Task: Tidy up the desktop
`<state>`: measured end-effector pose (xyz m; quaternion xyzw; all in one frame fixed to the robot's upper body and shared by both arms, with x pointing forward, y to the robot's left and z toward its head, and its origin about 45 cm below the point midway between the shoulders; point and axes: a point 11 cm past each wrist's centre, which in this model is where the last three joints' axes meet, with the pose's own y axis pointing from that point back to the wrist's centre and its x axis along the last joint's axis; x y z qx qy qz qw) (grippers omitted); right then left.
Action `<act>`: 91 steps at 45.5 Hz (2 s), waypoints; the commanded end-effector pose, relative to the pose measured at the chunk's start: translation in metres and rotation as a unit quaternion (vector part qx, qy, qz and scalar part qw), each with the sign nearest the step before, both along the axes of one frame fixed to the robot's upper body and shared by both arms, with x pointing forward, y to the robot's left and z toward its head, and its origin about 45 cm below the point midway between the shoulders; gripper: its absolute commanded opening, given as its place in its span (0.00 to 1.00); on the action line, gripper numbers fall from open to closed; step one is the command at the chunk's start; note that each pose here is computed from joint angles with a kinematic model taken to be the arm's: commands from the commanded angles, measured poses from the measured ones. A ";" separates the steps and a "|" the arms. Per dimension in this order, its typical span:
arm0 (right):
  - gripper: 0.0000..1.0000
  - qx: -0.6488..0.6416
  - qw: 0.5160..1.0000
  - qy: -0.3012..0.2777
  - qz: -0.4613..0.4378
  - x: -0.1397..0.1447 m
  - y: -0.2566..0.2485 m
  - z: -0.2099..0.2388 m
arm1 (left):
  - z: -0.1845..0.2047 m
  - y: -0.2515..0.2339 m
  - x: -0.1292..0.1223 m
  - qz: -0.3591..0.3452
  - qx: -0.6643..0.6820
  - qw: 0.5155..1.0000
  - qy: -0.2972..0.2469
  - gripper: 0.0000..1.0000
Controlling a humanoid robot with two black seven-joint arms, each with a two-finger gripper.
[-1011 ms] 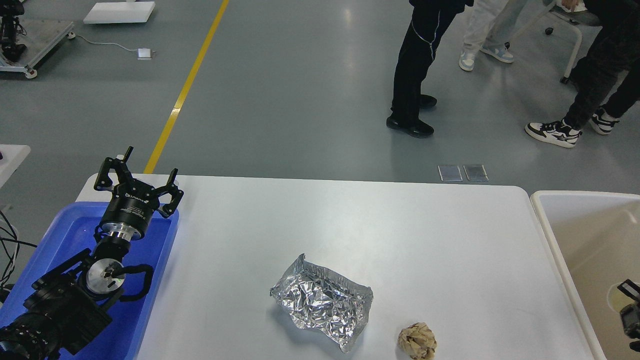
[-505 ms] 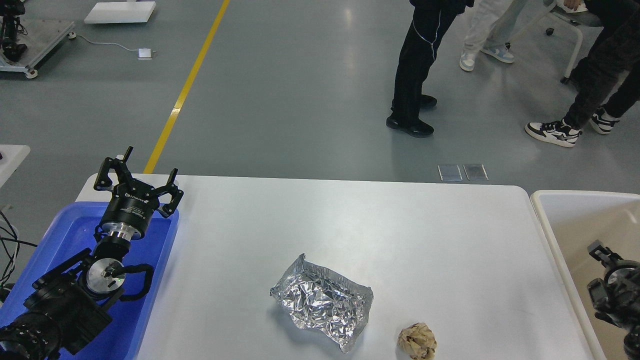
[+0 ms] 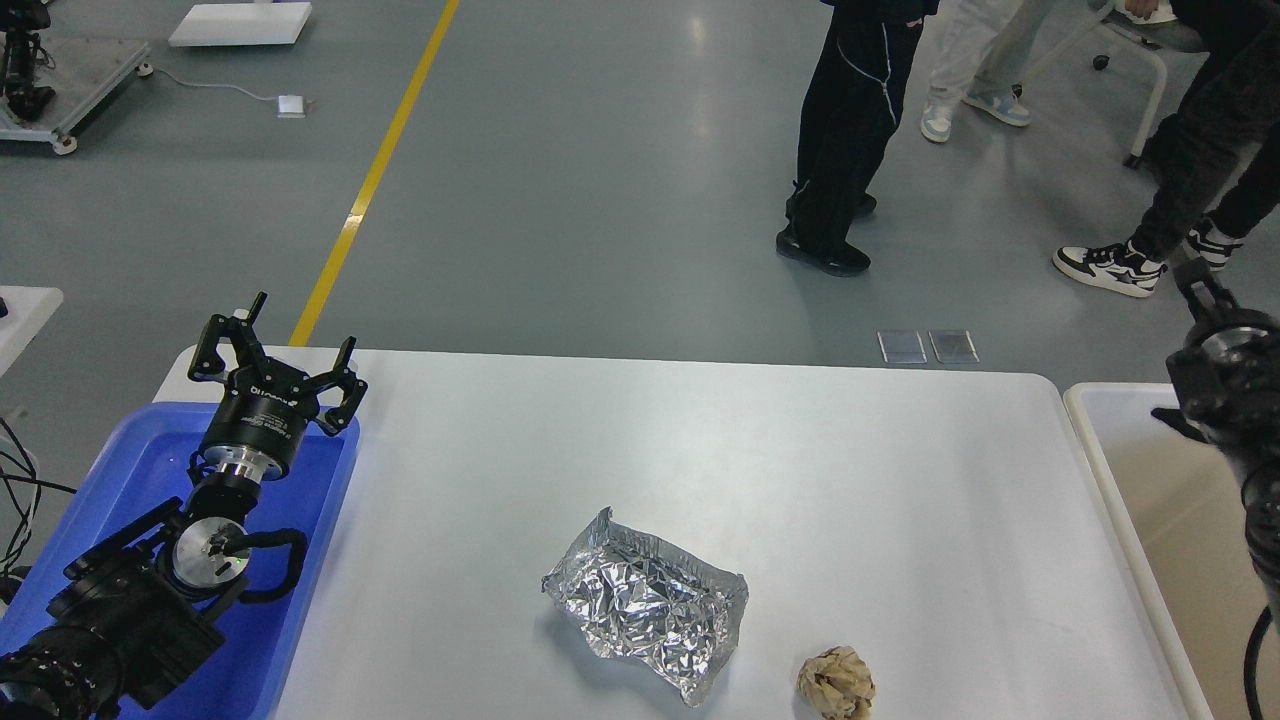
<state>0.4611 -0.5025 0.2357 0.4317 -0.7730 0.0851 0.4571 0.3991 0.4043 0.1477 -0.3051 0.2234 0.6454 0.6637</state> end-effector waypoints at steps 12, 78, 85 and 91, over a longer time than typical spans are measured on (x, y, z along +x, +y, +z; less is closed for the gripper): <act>1.00 0.216 0.964 -0.153 0.012 0.039 0.017 0.072 | 0.000 0.000 0.000 0.000 0.000 1.000 0.000 1.00; 1.00 0.578 0.718 -0.361 0.144 -0.054 0.140 -0.067 | 0.000 0.000 0.000 0.000 -0.001 1.000 0.000 1.00; 1.00 0.581 0.715 -0.363 0.136 -0.059 0.143 -0.077 | 0.000 0.000 0.000 0.000 0.000 1.000 0.000 1.00; 1.00 0.579 0.716 -0.370 0.125 -0.059 0.136 -0.078 | 0.000 0.000 0.000 0.000 -0.001 1.000 0.000 1.00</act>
